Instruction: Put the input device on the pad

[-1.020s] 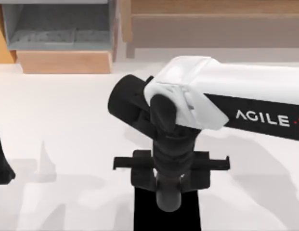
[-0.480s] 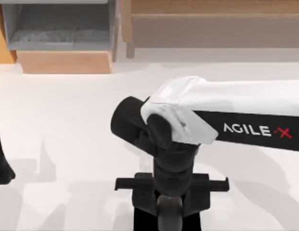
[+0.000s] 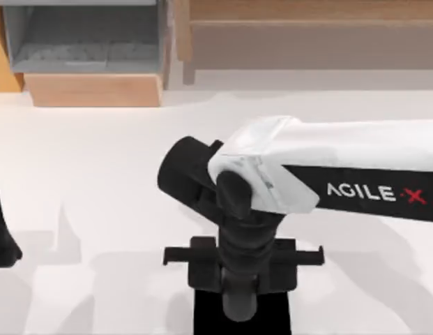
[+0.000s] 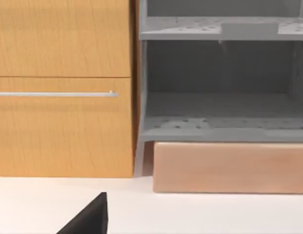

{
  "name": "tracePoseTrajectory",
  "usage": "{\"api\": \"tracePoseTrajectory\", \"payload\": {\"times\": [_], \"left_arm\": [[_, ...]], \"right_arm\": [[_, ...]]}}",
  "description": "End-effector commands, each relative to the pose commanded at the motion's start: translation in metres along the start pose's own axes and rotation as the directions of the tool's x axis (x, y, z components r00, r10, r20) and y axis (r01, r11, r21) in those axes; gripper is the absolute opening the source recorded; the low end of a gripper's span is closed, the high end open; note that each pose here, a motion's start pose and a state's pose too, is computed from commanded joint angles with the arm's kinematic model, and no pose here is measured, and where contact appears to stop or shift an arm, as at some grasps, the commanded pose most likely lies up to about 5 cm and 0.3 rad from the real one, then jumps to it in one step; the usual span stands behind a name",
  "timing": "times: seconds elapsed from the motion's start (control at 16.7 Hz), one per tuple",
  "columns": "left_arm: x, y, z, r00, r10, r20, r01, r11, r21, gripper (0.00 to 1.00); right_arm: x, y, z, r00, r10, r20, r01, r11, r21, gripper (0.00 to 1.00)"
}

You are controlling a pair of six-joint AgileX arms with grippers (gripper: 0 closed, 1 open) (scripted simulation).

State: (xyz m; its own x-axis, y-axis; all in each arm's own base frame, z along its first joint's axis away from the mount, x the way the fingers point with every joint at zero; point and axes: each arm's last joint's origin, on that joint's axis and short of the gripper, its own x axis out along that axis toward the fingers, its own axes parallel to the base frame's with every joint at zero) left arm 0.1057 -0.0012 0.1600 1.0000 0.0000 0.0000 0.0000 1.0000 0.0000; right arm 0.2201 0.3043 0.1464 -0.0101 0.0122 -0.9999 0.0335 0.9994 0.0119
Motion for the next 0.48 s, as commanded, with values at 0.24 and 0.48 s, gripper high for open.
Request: {"api": "tracePoseTrajectory", "payload": {"times": [0.24,0.48], "left_arm": [[0.0,0.0,0.0,1.0,0.0,0.0,0.0,1.0,0.0,1.0],[0.0,0.0,0.0,1.0,0.0,0.0,0.0,1.0,0.0,1.0]], "right_arm": [[0.0063,-0.0008,0.001,1.0,-0.016,0.013,0.016,1.0,0.0,0.0],[0.0063,-0.0008,0.001,1.0,-0.016,0.013,0.016,1.0,0.0,0.15]]}}
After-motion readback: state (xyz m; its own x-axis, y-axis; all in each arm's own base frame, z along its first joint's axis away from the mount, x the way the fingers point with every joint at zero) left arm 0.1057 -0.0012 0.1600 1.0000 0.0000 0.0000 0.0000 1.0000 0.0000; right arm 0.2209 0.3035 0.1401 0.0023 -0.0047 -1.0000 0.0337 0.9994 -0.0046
